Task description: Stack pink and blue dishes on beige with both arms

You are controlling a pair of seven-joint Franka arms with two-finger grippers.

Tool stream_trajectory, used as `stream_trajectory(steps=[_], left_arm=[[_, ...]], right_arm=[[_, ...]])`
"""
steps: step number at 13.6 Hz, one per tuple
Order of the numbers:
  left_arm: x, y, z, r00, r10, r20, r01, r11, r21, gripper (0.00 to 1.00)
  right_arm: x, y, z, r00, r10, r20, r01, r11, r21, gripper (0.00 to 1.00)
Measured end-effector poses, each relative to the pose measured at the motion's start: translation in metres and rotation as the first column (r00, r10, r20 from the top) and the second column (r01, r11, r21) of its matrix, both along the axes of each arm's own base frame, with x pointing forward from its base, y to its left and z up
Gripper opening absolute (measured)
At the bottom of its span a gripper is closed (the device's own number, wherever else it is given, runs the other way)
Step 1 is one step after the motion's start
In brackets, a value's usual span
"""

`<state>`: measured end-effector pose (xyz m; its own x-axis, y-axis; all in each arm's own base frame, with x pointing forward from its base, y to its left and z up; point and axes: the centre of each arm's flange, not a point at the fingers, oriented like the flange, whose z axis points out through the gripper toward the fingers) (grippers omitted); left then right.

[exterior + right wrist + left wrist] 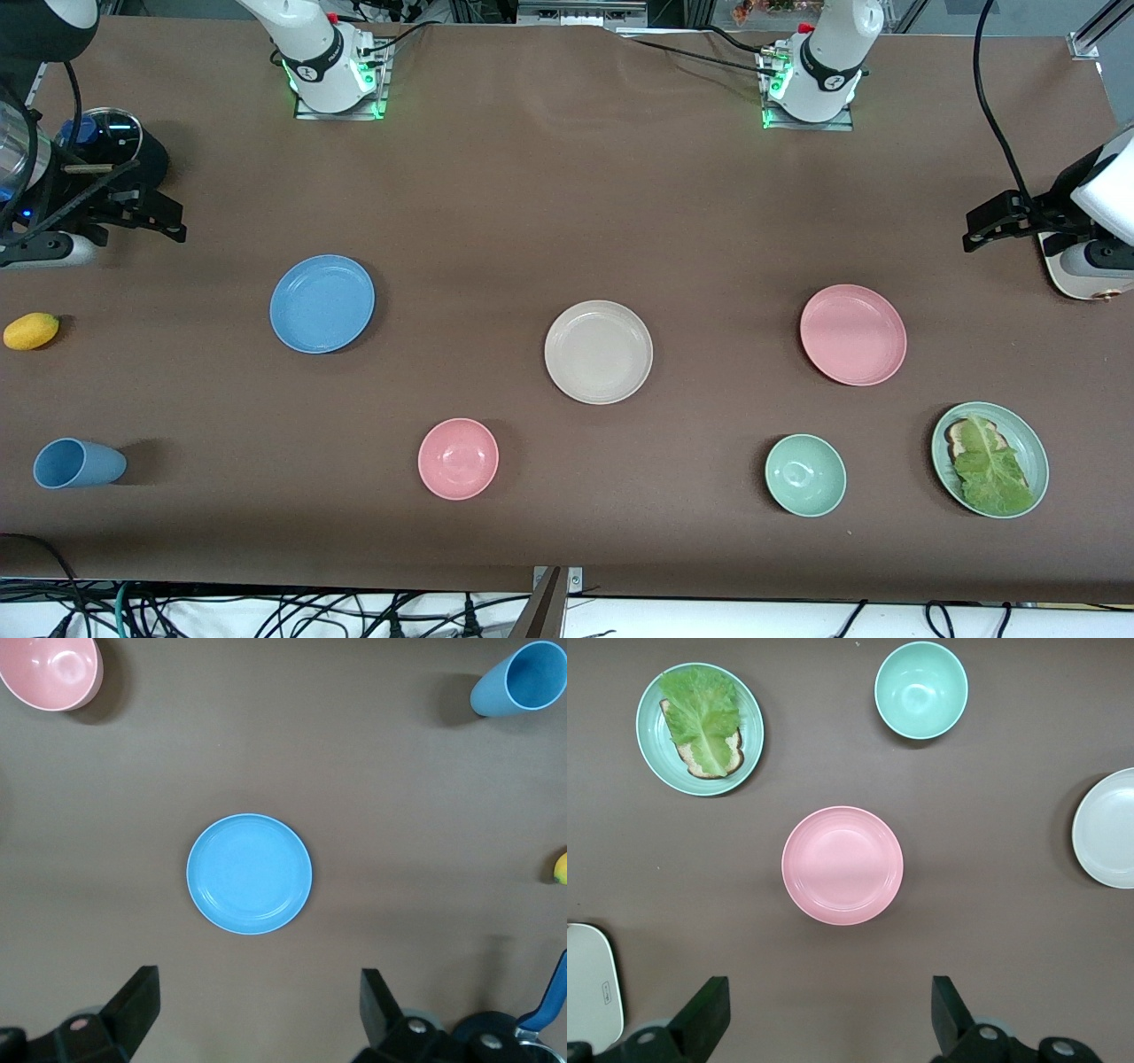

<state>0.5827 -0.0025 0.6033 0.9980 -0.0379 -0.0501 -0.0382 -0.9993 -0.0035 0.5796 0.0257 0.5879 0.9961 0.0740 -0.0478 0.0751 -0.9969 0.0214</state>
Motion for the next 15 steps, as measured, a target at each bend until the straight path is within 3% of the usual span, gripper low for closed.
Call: stream_trajectory(steps=[15], left_arm=[[0.0014,0.0060,0.0011,1.000,0.010,0.012,-0.010,1.000,0.000,1.00]], right_arm=[[0.0011,-0.0014,0.0008,1.000,-0.002,0.009,0.002,1.000,0.000,1.00]])
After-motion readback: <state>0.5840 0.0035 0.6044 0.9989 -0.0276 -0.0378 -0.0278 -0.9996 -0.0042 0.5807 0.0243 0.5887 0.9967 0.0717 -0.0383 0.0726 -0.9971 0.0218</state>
